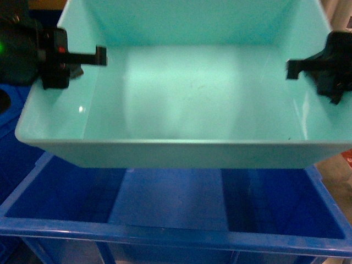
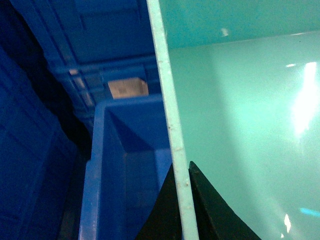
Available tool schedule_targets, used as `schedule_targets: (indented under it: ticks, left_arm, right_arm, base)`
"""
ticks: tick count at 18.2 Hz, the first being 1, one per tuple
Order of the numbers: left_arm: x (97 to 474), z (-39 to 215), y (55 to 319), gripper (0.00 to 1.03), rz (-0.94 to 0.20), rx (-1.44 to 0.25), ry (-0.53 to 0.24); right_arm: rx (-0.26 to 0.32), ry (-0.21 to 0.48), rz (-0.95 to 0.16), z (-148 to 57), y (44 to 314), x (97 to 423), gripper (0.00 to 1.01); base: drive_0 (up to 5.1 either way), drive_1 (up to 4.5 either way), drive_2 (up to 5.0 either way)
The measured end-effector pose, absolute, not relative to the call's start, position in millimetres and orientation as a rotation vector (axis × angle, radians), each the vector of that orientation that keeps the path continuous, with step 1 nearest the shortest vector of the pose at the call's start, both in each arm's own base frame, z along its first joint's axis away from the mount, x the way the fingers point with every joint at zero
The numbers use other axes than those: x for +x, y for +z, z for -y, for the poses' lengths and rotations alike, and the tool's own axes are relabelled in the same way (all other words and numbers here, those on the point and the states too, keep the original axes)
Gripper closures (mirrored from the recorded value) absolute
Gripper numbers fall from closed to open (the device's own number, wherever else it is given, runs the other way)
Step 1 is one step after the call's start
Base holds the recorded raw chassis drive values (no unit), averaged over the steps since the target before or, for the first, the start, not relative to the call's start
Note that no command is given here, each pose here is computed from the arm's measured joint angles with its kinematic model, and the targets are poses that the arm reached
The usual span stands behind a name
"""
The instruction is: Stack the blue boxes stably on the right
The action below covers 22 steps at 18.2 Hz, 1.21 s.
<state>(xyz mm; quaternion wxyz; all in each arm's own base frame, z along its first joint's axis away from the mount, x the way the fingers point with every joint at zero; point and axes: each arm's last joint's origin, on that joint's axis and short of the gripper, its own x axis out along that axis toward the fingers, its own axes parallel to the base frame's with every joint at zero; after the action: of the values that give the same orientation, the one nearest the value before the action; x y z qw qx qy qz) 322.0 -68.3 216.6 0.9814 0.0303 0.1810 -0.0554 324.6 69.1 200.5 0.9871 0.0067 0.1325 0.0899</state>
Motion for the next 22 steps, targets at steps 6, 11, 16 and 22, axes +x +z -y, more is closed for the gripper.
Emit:
schedule_targets:
  ticks: [6,11,16,22]
  left_arm:
    - [392.2,59.8,196.0,1.01,-0.478,0.137,-0.168]
    - [422.7,78.0,158.9,1.01,-0.628,0.217,-0.159]
    - [429.3,94.1,141.9,1.01,-0.731,0.231,-0.131]
    - [426.2,93.9,128.1,1.01,-0.805,0.185,-0.098]
  right_arm:
    - [0.027,0.142,-0.381,-88.3,164.0,377.2,0.94]
    - [0.037,0.109,-0.545,-79.8,120.7,401.4,0.94]
    - [0.033,0.108,-0.631,-73.2,106.1,405.7,0.94]
    - [0.003,0.12,-0.672,-73.5,99.0,403.7,0.94]
  base:
    - [0.0,0.0,0.0]
    - [0.0,0.0,0.0]
    - [0.0,0.0,0.0]
    - [0.0,0.0,0.0]
